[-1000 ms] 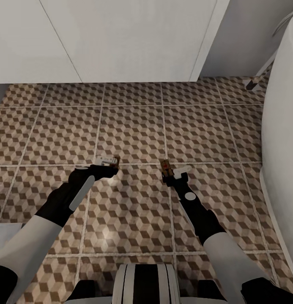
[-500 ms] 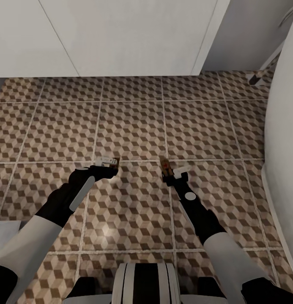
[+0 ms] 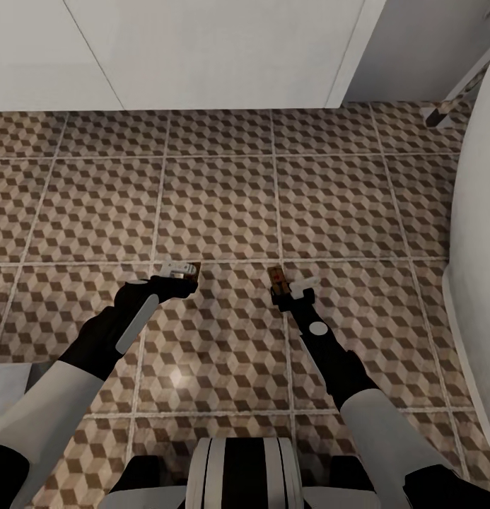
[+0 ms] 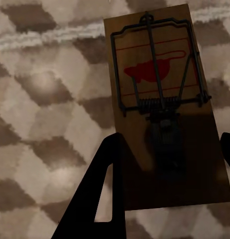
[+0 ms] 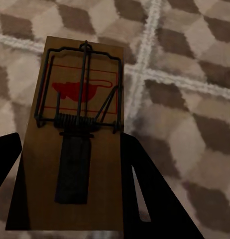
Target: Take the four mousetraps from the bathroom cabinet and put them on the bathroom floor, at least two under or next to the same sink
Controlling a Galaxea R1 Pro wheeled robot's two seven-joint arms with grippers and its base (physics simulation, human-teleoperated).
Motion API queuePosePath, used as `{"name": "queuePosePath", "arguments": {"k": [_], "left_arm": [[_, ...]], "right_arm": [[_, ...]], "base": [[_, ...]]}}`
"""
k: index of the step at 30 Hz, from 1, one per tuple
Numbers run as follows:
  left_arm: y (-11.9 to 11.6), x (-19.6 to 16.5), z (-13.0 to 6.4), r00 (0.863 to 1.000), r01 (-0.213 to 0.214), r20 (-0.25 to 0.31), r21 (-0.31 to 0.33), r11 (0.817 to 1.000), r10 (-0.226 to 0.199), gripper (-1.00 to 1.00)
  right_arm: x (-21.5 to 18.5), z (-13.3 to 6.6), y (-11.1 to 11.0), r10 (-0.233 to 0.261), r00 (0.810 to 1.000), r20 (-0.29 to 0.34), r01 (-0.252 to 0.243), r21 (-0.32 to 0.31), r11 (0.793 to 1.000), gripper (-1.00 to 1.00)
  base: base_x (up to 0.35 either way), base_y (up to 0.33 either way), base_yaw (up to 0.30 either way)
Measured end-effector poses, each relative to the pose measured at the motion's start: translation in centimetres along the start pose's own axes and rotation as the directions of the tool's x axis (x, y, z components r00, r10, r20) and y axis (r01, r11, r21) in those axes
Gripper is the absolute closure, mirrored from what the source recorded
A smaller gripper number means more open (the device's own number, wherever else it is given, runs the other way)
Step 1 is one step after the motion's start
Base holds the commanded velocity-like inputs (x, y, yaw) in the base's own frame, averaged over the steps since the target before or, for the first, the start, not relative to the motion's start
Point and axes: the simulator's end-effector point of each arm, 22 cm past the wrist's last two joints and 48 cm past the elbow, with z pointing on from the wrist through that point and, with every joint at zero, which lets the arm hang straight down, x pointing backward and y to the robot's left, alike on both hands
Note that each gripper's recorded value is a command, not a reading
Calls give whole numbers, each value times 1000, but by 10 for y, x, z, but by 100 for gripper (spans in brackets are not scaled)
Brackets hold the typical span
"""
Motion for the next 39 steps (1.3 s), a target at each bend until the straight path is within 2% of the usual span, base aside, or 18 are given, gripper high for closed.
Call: {"name": "queuePosePath", "arguments": {"k": [3,7,10,14,16,18,22,25,28,31,35,39], "left_arm": [[1,-2,0,1000,4,6,-1,1000,-4,100],[6,7,4,1000,17,-21,-11,1000,-18,100],[16,30,17,996,34,-86,-35,999,-37,100],[48,47,34,982,62,-171,-101,993,-78,100],[66,48,40,974,79,-201,-136,988,-106,100],[79,26,41,975,92,-188,-156,983,-121,100],[92,-43,33,986,98,-115,-170,981,-119,100],[97,-69,27,987,88,-116,-183,979,-111,100],[101,-94,20,993,55,-95,-207,977,-76,100],[103,-106,17,996,43,-70,-215,976,-59,100],[101,-133,15,998,52,32,-207,977,-47,100],[93,-154,9,995,46,92,-172,984,-31,100]], "right_arm": [[-5,1,-1,2,1000,4,-2,10,1000,100],[-41,13,-19,-54,998,-12,55,67,996,100],[-77,25,-38,-93,995,-43,97,107,989,100],[-121,38,-56,-108,993,-56,115,140,983,100],[-140,44,-61,-113,990,-89,125,149,981,100],[-161,52,-70,-123,985,-117,141,158,977,100],[-180,67,-83,-144,976,-164,171,165,971,100],[-191,72,-90,-151,973,-174,181,170,969,100],[-198,74,-91,-151,973,-173,181,169,969,100],[-201,75,-89,-147,975,-168,174,158,972,100],[-210,77,-84,-146,981,-126,164,147,975,100],[-218,78,-82,-147,985,-94,160,149,976,100]], "base": [[0,0,0],[0,0,0],[0,0,0],[0,0,0],[0,0,0],[0,0,0],[0,0,0],[0,0,0],[0,0,0],[0,0,0],[0,0,0],[0,0,0]]}}
